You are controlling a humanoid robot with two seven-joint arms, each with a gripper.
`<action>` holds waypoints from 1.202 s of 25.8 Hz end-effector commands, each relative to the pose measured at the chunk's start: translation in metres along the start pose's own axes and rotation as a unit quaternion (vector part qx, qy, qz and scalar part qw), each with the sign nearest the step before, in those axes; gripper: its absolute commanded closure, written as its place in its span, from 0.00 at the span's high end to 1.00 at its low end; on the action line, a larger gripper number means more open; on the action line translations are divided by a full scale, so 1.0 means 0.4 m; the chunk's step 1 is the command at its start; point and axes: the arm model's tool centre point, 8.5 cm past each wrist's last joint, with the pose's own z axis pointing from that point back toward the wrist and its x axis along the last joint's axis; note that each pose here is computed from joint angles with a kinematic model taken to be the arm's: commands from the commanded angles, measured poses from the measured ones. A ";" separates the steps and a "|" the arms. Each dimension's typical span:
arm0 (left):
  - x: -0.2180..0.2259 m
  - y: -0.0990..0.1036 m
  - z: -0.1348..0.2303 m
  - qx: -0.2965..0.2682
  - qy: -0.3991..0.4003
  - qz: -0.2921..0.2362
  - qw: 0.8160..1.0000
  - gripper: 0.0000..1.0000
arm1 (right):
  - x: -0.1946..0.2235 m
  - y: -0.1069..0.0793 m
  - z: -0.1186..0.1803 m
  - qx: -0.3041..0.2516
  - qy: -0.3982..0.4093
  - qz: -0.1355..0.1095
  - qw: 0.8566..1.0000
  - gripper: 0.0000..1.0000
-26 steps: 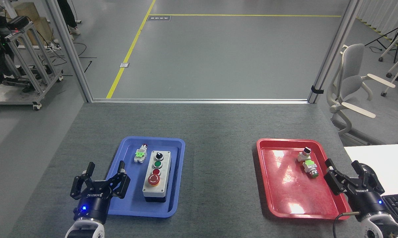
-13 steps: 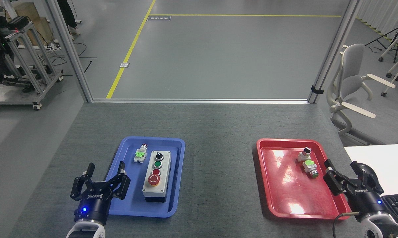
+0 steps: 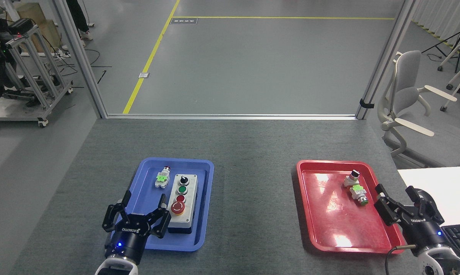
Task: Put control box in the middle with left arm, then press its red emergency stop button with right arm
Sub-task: 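Lower the left gripper and grasp the near end of the control box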
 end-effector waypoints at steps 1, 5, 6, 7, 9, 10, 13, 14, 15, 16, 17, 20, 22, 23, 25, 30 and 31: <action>0.036 -0.018 0.003 -0.014 0.004 -0.027 1.000 0.98 | 0.000 0.000 0.000 0.000 0.000 0.000 1.000 1.00; 0.040 -0.047 0.008 -0.032 0.007 -0.026 0.999 0.98 | -0.001 0.000 0.000 0.000 0.001 0.000 1.000 1.00; 0.042 -0.053 0.009 -0.036 0.008 -0.025 0.999 0.98 | -0.001 0.000 0.000 0.000 0.002 0.000 1.000 1.00; 0.043 -0.059 0.011 -0.039 0.007 -0.024 0.999 0.98 | -0.002 -0.001 0.000 0.001 0.002 0.001 1.000 1.00; 0.054 -0.075 0.009 -0.049 0.003 -0.019 0.999 0.99 | -0.002 -0.001 0.000 0.001 0.002 0.001 1.000 1.00; 0.067 -0.081 0.008 -0.052 -0.003 -0.017 0.999 0.99 | -0.002 -0.001 0.000 0.001 0.002 0.001 1.000 1.00; 0.093 -0.095 0.009 -0.059 -0.008 -0.011 0.998 0.99 | -0.002 0.000 0.000 0.001 0.002 0.001 1.000 1.00; 0.097 -0.098 0.009 -0.060 -0.007 -0.010 0.998 0.98 | -0.002 0.000 0.000 0.002 0.002 0.001 1.000 1.00; 0.101 -0.100 0.009 -0.062 -0.007 -0.007 0.998 0.98 | -0.003 0.000 0.000 0.001 0.003 0.001 1.000 1.00; 0.102 -0.101 0.010 -0.062 -0.007 -0.007 0.998 0.98 | -0.003 0.000 0.000 0.002 0.003 0.001 1.000 1.00; 0.105 -0.107 0.011 -0.066 -0.007 -0.005 0.998 0.98 | -0.003 0.000 0.000 0.001 0.004 0.001 1.000 1.00; 0.119 -0.126 0.017 -0.075 -0.005 0.002 0.997 0.98 | -0.003 0.000 0.000 0.001 0.004 0.001 1.000 1.00; 0.132 -0.137 0.019 -0.080 -0.005 0.009 0.997 0.98 | -0.003 0.000 0.000 0.001 0.004 0.001 1.000 1.00; 0.137 -0.144 0.020 -0.085 -0.005 0.012 0.996 0.98 | -0.003 0.000 0.000 0.002 0.004 0.001 1.000 1.00; 0.148 -0.165 0.019 -0.096 -0.004 0.016 0.995 0.99 | -0.003 0.000 0.000 0.001 0.004 0.001 1.000 1.00; 0.152 -0.177 0.004 -0.097 0.007 0.015 0.995 0.98 | -0.003 0.000 0.000 0.001 0.004 0.001 1.000 1.00; 0.148 -0.182 0.000 -0.098 0.014 0.013 0.995 0.99 | -0.004 0.000 0.000 0.001 0.005 0.001 1.000 1.00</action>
